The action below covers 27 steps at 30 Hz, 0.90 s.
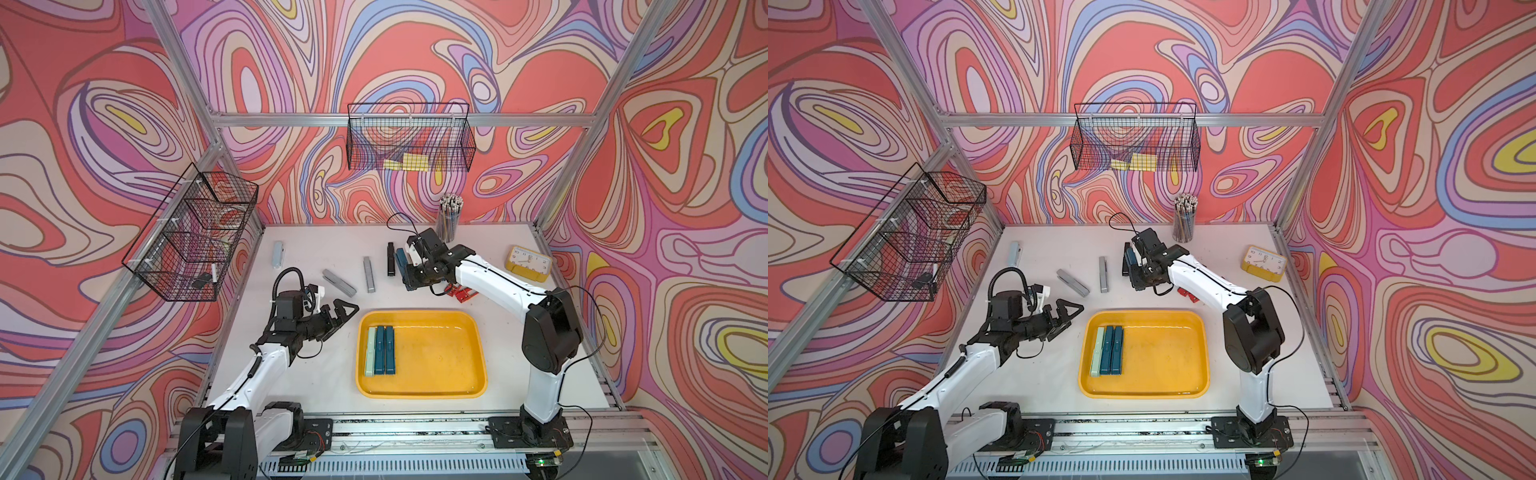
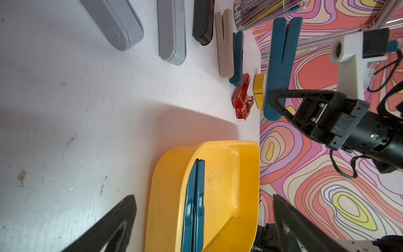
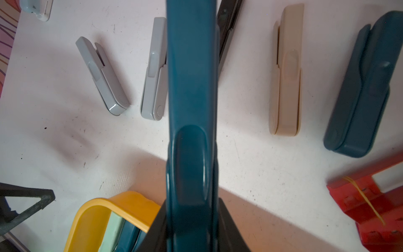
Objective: Put the pruning pliers into the storage box
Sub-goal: Pick up the pruning pliers from the center of the board, then place the pruning pliers in the storage box.
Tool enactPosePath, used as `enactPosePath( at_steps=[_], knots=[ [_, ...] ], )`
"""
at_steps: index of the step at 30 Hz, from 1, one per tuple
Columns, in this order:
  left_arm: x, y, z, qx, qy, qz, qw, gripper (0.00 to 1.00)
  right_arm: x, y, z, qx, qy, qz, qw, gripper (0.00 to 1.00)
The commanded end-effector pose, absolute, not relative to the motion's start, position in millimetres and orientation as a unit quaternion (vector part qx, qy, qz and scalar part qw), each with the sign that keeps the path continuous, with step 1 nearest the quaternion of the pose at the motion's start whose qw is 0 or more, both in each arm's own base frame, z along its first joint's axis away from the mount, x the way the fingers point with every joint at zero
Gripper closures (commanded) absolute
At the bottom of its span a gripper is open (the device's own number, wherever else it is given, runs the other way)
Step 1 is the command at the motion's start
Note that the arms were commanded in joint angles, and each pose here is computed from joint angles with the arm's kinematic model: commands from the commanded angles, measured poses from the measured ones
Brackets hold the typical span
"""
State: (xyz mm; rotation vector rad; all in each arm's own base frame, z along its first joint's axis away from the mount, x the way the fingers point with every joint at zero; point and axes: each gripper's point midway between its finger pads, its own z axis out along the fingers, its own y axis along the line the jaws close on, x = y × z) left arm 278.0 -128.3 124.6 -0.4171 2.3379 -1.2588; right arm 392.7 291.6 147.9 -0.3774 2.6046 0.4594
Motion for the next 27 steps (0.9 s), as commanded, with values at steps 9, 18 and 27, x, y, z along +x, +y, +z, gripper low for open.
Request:
enactPosePath(
  at_steps=[9, 18, 27],
  knots=[
    [272.8, -128.1, 131.1, -0.142, 0.851, -0.455, 0.221, 0.01, 363.2, 287.2, 170.6, -0.094, 0.946, 0.159, 0.267, 0.77],
    [271.1, -128.4, 133.1, -0.135, 0.85, -0.456, 0.226, 0.01, 332.9, 286.4, 166.3, -0.08, 0.949, 0.151, 0.267, 0.77],
    [262.1, -131.1, 127.5, -0.132, 0.851, -0.455, 0.225, 0.01, 292.4, 290.1, 155.6, -0.067, 0.952, 0.155, 0.256, 0.77]
  ],
)
